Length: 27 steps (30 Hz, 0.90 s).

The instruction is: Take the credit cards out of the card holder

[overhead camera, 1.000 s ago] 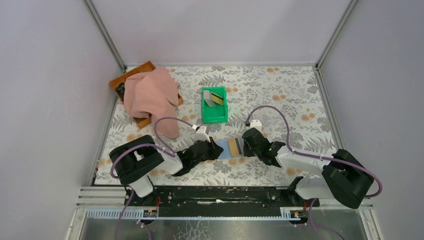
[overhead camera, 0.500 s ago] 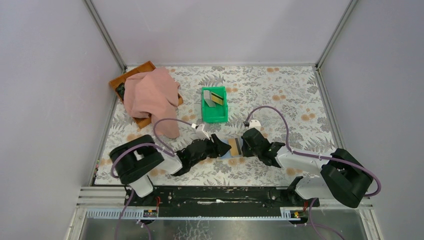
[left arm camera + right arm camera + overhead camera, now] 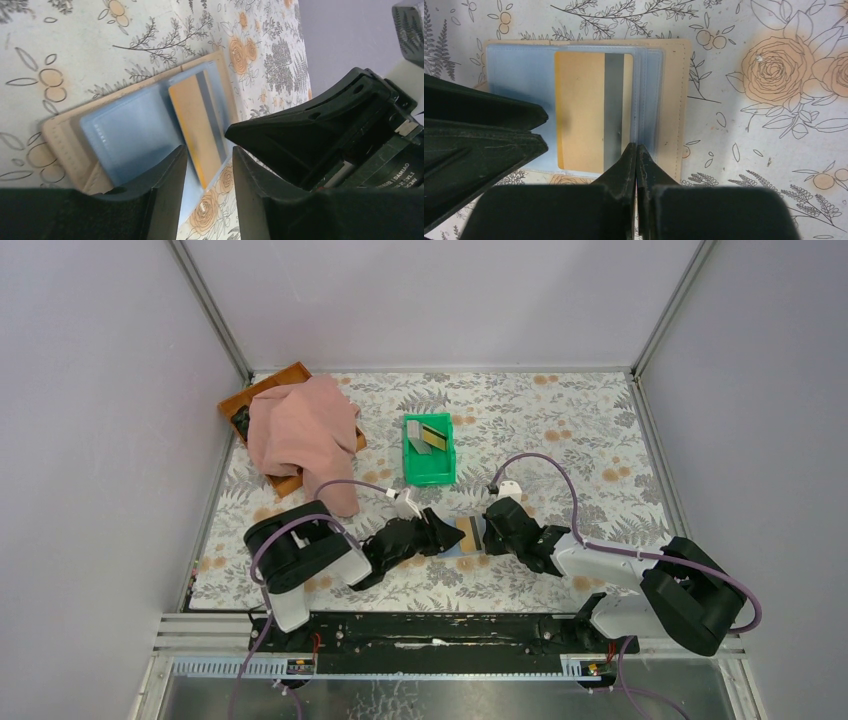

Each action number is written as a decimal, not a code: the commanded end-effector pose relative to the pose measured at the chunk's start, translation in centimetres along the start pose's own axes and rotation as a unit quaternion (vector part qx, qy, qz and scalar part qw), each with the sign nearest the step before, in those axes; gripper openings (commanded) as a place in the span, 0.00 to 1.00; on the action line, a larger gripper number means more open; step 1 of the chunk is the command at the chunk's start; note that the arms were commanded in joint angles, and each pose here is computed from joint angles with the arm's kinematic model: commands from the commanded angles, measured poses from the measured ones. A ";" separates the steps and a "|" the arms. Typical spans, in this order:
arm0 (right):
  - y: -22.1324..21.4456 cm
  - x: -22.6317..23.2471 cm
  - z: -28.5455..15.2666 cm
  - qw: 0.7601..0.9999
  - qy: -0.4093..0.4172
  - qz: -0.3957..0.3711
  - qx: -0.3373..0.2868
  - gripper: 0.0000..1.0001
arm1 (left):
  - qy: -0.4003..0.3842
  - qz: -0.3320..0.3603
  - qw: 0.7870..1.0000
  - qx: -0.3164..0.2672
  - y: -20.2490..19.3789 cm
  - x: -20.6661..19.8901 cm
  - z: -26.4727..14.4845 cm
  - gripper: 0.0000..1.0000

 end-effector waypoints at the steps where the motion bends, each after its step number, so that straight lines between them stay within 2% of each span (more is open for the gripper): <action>1: 0.1 0.4 0.1 1.000 0.012 0.001 -0.005 0.00 | -0.029 0.002 1.000 -0.007 0.6 -1.1 1.0 0.46; 11: -0.1 0.2 0.0 1.000 0.010 0.001 -0.006 0.00 | -0.032 -0.007 0.999 0.004 -0.1 -0.6 1.3 0.44; 16: -0.2 0.2 0.2 1.000 0.012 0.002 -0.002 0.00 | -0.066 -0.020 0.998 0.006 -0.2 -1.0 1.1 0.38; 27: -0.3 0.3 0.4 1.000 0.015 0.003 0.000 0.00 | -0.013 0.004 1.000 -0.005 -0.4 1.0 -0.1 0.41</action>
Point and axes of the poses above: each gripper's point midway between its finger pads, its own z axis out along the fingers, its own x axis along the line the jaws close on, y = z × x, the point moved 8 cm from there along -z, back along the fingers, and after that the axes turned 6 degrees about z, right-handed, at the moved point
